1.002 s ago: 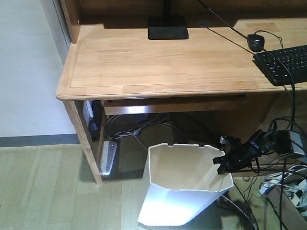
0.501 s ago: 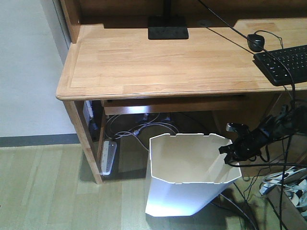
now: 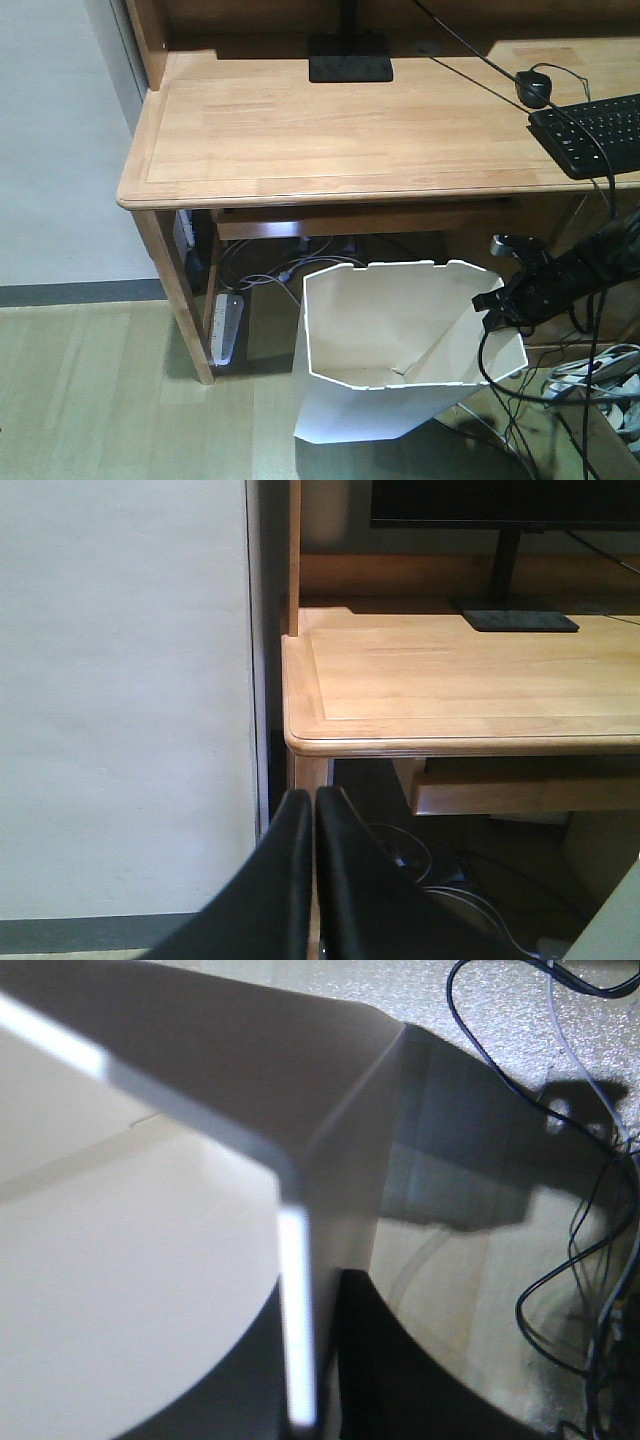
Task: Move trash bin to bedside with robot
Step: 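Lift the white bin with the right gripper and pull it out from under the desk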
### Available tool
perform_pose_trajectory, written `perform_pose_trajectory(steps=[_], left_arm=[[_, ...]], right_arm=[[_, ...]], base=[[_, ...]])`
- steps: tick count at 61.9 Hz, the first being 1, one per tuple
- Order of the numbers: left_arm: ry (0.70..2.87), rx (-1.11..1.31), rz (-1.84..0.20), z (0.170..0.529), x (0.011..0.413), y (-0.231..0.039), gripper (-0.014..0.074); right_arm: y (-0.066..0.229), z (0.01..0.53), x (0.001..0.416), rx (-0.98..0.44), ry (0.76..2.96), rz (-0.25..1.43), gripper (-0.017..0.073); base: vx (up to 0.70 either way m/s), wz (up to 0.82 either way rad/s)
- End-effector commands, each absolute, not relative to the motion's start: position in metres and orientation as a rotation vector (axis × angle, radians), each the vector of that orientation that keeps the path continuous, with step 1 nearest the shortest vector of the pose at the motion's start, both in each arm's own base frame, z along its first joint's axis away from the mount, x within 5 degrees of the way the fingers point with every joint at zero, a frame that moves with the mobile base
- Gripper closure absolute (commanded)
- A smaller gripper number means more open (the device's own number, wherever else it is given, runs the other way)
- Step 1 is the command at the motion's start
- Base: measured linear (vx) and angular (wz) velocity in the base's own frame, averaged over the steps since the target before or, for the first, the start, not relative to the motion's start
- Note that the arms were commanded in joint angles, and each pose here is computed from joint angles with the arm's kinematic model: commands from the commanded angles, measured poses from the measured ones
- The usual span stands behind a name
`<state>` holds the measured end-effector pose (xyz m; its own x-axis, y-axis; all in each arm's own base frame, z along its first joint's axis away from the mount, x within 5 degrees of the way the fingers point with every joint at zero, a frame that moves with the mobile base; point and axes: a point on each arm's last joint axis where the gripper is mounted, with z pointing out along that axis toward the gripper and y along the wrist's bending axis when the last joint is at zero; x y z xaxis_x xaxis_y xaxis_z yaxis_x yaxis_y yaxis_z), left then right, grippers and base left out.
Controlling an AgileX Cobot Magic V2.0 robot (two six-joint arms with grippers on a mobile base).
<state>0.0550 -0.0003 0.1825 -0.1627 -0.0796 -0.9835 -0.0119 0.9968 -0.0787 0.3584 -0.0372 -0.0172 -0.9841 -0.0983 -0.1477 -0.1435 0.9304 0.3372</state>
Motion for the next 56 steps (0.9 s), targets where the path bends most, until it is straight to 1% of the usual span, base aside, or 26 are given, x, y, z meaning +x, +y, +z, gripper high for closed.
perform_pose_trajectory(steps=[1,11,14,20,28,56], left_arm=[[1.683,-0.075,-0.071,0.179,0.056,0.0,0.0599],[1.683,-0.075,-0.071,0.179,0.056,0.0,0.0599],[1.683,-0.075,-0.071,0.179,0.056,0.0,0.0599],[1.683,-0.075,-0.071,0.179,0.056,0.0,0.0599],[1.683,-0.075,-0.071,0.179,0.056,0.0,0.0599],[1.683,-0.075,-0.071,0.179,0.056,0.0,0.0599]], right_arm=[[-0.023,0.032,0.354,-0.162,2.879,0.642,0.0565],[-0.011,0.046,0.345,-0.204,2.865,0.602,0.0565],[-0.008,0.048,0.345,-0.21,2.862,0.618,0.0565],[-0.004,0.05,0.346,-0.176,2.852,0.659,0.0565],[-0.003,0.051,0.346,-0.136,2.844,0.692,0.0565],[-0.003,0.051,0.347,-0.135,2.843,0.69,0.0565]], base=[[0.0,0.0],[0.0,0.0],[0.0,0.0],[0.0,0.0],[0.0,0.0],[0.0,0.0]])
